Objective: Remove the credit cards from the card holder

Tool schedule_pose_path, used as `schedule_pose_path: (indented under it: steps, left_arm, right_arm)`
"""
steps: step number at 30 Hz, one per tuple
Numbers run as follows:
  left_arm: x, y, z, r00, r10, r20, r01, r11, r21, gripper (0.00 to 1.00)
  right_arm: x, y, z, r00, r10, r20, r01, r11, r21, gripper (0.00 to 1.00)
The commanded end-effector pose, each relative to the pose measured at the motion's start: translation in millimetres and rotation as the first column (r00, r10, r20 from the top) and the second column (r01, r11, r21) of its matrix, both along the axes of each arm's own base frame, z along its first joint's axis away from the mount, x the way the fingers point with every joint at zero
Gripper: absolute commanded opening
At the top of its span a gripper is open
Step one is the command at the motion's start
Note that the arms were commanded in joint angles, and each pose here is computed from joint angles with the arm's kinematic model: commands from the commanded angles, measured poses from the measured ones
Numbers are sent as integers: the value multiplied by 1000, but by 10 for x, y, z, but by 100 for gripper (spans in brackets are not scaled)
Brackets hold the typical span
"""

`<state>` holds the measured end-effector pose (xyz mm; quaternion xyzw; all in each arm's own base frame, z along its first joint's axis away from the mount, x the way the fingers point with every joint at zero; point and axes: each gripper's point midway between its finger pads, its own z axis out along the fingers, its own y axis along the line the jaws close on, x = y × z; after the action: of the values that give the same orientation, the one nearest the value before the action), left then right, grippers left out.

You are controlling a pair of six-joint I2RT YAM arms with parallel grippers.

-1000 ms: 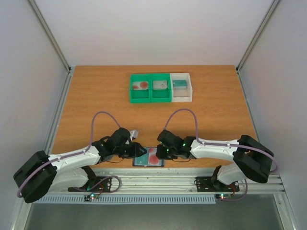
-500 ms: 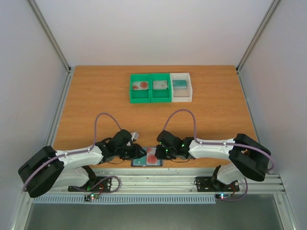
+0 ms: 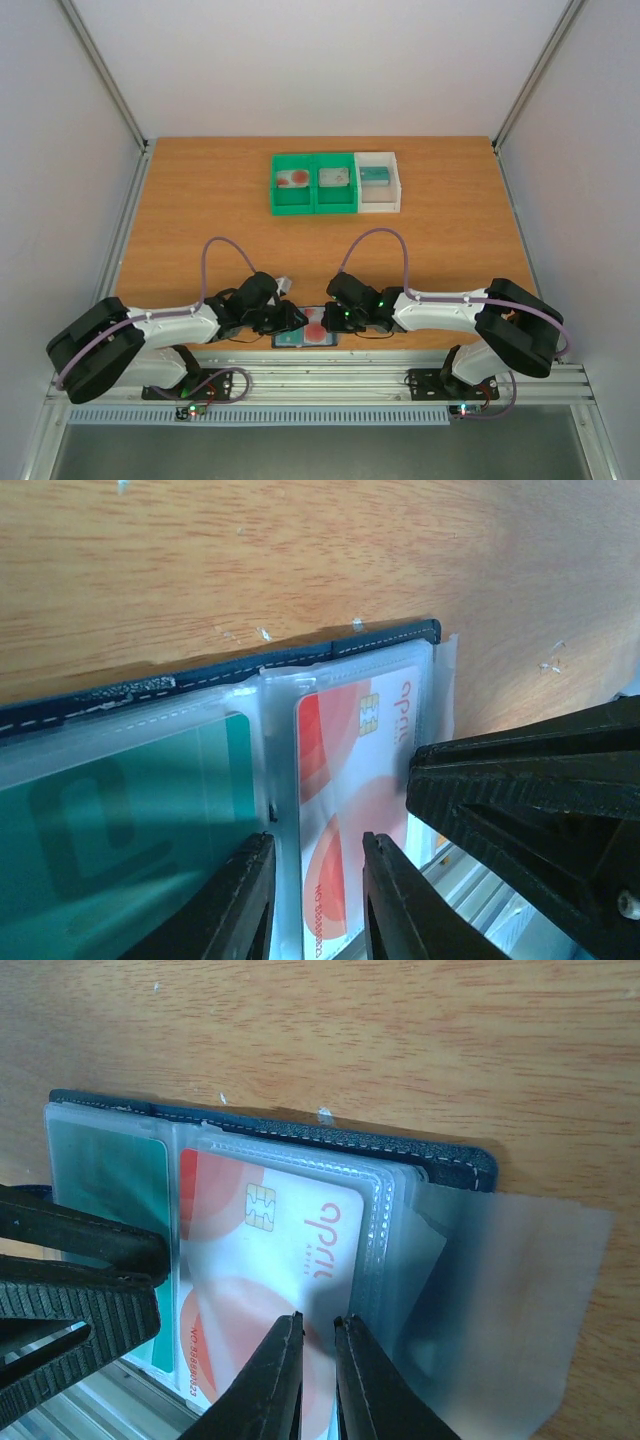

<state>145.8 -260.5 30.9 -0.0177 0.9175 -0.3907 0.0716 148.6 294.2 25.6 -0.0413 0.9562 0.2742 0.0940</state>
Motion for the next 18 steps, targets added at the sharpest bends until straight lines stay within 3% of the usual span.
schedule_pose_path:
  steps: [1, 14, 18]
  left_arm:
    - [45, -39, 18, 1000, 20, 9, -20, 1000, -11, 26]
    - [44, -120, 29, 999, 26, -39, -27, 999, -28, 23]
    - [58, -153, 118, 999, 26, -31, -27, 998, -54, 5]
  right_arm:
    - [-107, -201, -244, 998, -18, -55, 13, 996, -92, 12]
    - [-127, -195, -244, 998, -10, -61, 5, 997, -83, 11]
    - [-122, -200, -245, 998, -5, -61, 0, 996, -91, 11]
